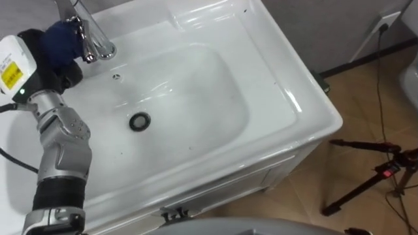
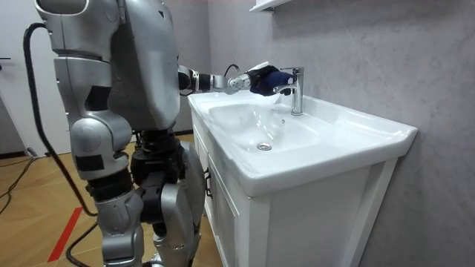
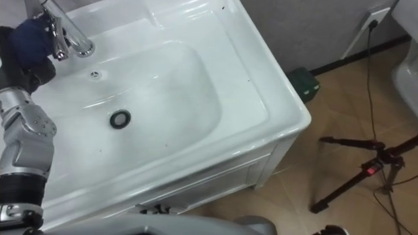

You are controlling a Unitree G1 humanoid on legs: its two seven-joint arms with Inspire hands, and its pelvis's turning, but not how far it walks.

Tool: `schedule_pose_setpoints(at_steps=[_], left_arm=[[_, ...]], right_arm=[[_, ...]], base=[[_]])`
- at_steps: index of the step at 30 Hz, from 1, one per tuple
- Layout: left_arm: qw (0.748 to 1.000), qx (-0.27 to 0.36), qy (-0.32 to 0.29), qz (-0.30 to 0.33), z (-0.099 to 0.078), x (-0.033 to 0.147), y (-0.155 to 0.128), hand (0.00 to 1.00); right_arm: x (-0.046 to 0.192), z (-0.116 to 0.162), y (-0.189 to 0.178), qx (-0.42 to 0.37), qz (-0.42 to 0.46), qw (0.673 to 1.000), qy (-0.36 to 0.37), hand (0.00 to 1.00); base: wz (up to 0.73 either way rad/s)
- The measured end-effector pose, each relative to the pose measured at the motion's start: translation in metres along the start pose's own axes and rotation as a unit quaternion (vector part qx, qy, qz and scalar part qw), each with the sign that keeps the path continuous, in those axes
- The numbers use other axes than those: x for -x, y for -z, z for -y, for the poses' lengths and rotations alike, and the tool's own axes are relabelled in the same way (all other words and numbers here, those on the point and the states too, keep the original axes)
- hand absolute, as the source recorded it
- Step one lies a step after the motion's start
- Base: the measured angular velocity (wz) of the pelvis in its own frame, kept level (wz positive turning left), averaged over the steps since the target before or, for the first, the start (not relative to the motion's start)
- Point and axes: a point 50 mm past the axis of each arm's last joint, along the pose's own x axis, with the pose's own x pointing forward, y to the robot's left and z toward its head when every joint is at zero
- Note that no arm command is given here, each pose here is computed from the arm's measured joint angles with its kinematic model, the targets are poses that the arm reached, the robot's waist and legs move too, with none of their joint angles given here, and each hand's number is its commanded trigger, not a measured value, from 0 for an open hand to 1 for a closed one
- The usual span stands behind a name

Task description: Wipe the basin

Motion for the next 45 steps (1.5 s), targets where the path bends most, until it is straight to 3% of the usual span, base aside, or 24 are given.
schedule_pose_setpoints(at_steps=[10,16,26,45], left_arm=[[0.999,0.014,-0.046,0.016,-0.012,-0.003,-0.007,1.0],[0.997,0.007,-0.078,-0.027,-0.026,-0.009,0.014,1.0],[0.994,-0.061,-0.03,-0.081,-0.022,0.024,0.066,1.0],[0.981,-0.101,-0.055,-0.154,-0.046,0.035,0.108,1.0]], right_arm=[[0.0,-0.002,0.004,0.007,-0.001,1.0,-0.002,0.0],[0.0,-0.003,0.009,0.008,-0.005,1.0,-0.008,0.0],[0.0,-0.002,0.01,0.002,0.002,1.0,-0.003,0.0],[0.001,0.0,0.024,-0.019,-0.004,1.0,-0.003,0.0]], base=[[-0.02],[0.06],[0.03],[0.11]])
